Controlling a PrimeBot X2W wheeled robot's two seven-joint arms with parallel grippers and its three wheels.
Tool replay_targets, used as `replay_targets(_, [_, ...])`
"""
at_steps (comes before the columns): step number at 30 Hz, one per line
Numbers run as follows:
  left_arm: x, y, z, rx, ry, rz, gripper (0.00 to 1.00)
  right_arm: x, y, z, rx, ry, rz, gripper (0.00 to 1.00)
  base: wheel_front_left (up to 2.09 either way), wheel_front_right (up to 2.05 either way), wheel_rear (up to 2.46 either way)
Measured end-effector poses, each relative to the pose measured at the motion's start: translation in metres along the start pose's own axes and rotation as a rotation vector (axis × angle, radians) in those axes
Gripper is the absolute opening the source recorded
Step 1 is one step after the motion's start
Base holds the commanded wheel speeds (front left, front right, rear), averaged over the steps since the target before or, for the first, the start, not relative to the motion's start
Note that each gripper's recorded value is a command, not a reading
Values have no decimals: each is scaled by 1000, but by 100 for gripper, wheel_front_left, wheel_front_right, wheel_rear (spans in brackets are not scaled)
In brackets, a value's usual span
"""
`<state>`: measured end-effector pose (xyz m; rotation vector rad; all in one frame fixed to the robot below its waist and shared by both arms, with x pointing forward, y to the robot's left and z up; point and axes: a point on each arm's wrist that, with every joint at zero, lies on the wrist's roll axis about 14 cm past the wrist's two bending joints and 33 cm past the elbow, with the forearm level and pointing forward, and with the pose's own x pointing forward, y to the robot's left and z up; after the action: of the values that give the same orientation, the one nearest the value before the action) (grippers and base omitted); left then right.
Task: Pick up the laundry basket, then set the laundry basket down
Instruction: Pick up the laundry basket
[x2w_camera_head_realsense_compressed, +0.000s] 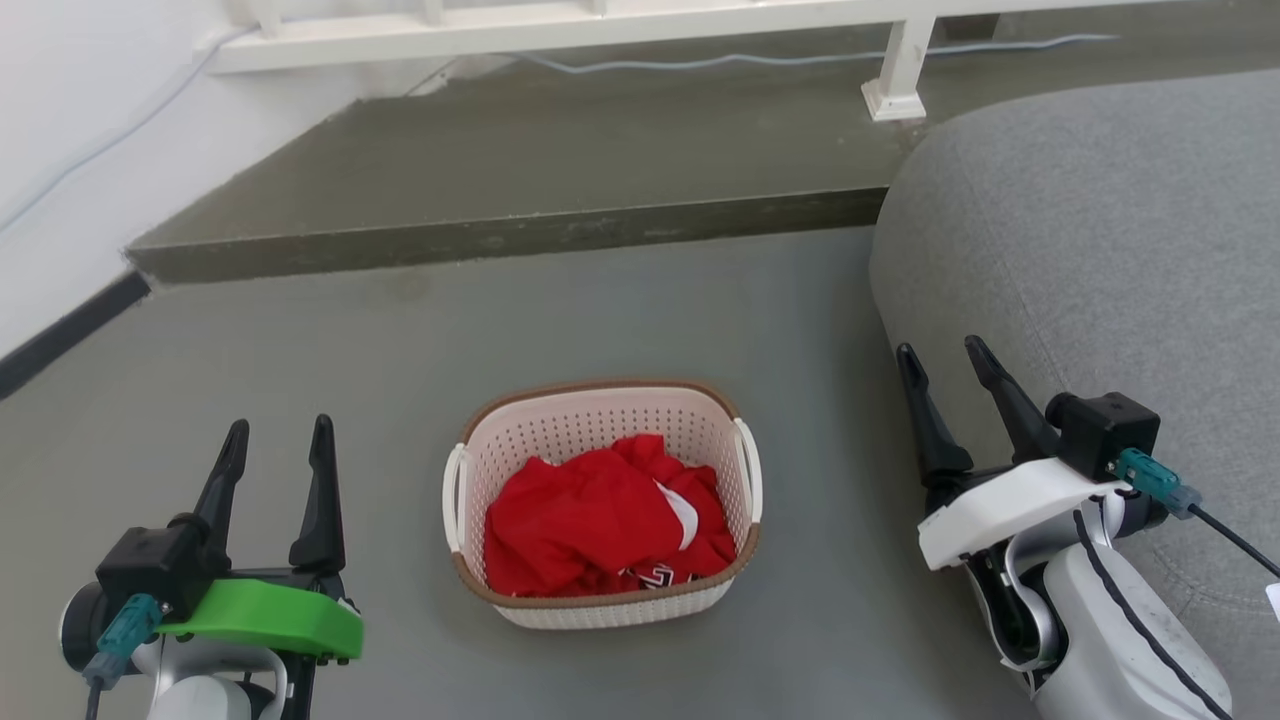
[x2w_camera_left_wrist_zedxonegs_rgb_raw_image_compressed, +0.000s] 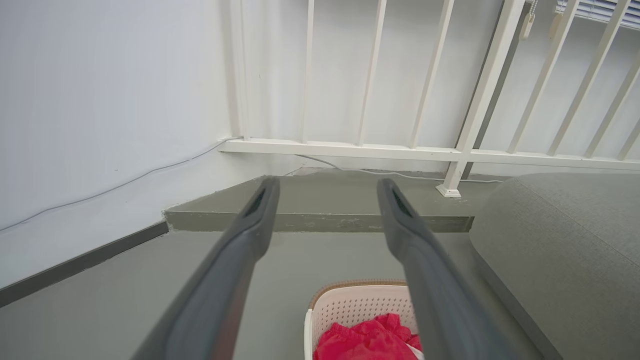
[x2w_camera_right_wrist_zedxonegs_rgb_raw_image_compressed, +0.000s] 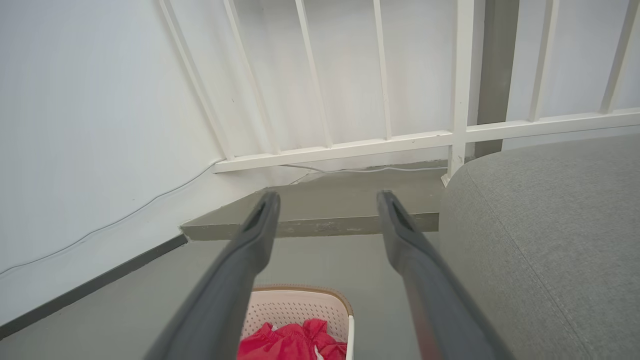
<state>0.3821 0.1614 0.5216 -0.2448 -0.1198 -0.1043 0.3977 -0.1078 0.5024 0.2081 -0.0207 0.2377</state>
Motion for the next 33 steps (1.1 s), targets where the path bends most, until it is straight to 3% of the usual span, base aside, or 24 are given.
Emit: replay_targets(33, [83,26,-118,-43,259,-4,100,80,-34,-100,53,223,-35,100,0,0,0])
